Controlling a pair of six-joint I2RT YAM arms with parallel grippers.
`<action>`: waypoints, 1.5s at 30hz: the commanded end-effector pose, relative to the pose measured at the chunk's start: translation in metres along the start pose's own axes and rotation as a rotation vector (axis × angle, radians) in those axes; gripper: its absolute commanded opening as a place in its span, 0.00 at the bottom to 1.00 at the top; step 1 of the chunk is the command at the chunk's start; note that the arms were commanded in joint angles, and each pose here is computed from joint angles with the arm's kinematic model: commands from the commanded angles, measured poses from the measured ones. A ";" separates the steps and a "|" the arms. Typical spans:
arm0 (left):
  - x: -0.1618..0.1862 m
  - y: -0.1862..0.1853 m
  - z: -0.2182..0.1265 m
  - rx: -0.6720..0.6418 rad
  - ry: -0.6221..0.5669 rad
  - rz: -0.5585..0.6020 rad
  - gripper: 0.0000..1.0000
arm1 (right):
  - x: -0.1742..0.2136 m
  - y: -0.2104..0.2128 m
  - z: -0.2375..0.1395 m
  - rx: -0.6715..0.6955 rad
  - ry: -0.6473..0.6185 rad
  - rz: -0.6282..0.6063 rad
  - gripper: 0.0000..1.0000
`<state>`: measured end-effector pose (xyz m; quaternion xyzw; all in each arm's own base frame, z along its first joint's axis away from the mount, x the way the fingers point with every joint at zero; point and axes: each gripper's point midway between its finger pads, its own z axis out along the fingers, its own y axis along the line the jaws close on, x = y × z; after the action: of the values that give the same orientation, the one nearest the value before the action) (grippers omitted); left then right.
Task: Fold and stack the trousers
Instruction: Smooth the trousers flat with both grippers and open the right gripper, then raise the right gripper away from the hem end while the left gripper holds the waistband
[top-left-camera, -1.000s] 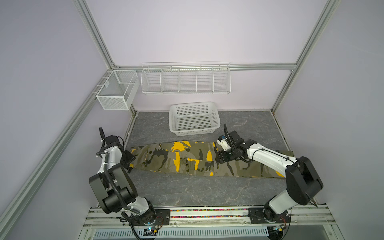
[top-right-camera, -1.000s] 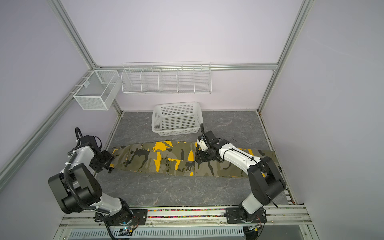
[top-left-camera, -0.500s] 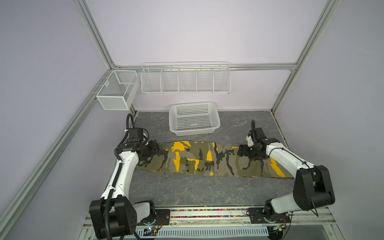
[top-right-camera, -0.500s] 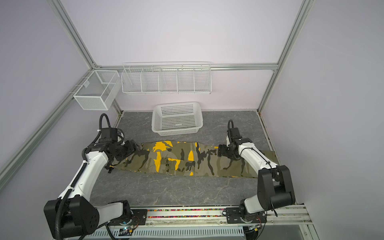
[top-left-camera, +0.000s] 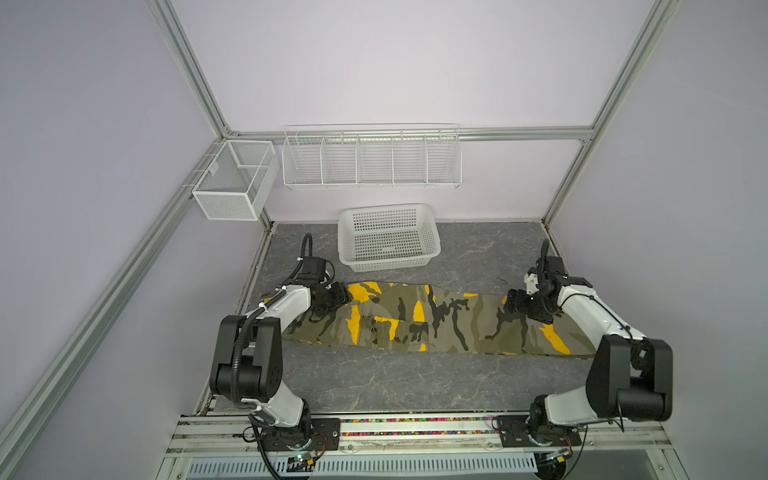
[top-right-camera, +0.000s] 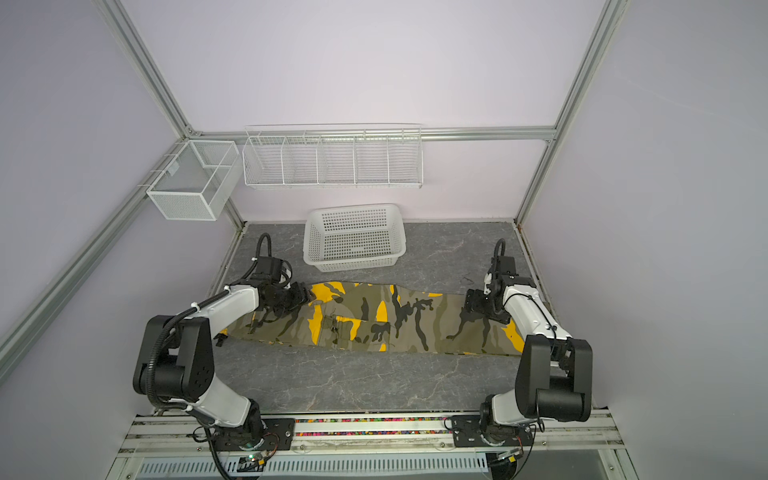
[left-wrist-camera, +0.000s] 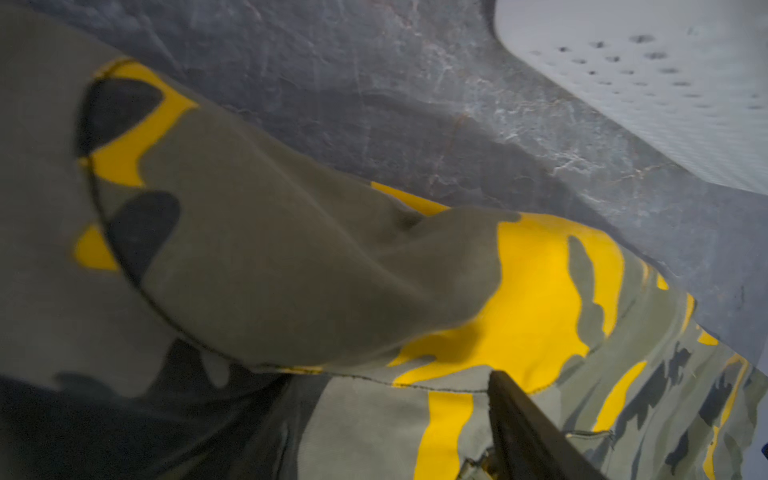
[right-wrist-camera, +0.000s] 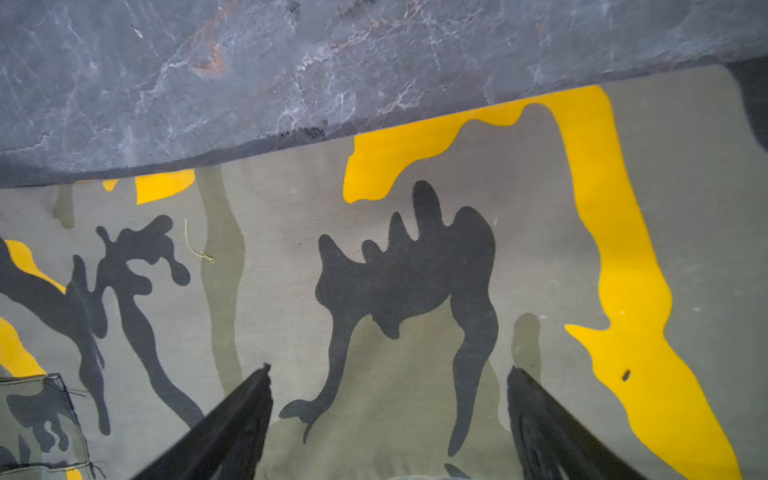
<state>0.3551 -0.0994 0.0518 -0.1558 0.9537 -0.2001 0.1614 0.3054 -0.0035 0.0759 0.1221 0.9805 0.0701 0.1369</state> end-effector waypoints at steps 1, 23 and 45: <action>-0.004 0.023 0.012 -0.058 -0.016 -0.036 0.71 | -0.004 0.006 -0.003 -0.030 0.005 0.009 0.90; -0.020 0.142 -0.047 -0.448 -0.003 -0.109 0.75 | -0.022 -0.058 -0.002 0.210 0.076 -0.152 0.92; -0.043 0.044 -0.100 -0.041 -0.093 -0.021 0.84 | -0.046 -0.107 0.056 0.111 0.222 -0.102 0.80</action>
<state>0.3485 -0.0060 0.1172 -0.1914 0.9484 -0.1563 0.1984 0.3424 -0.1167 0.0185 0.0840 0.9961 0.0001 0.0280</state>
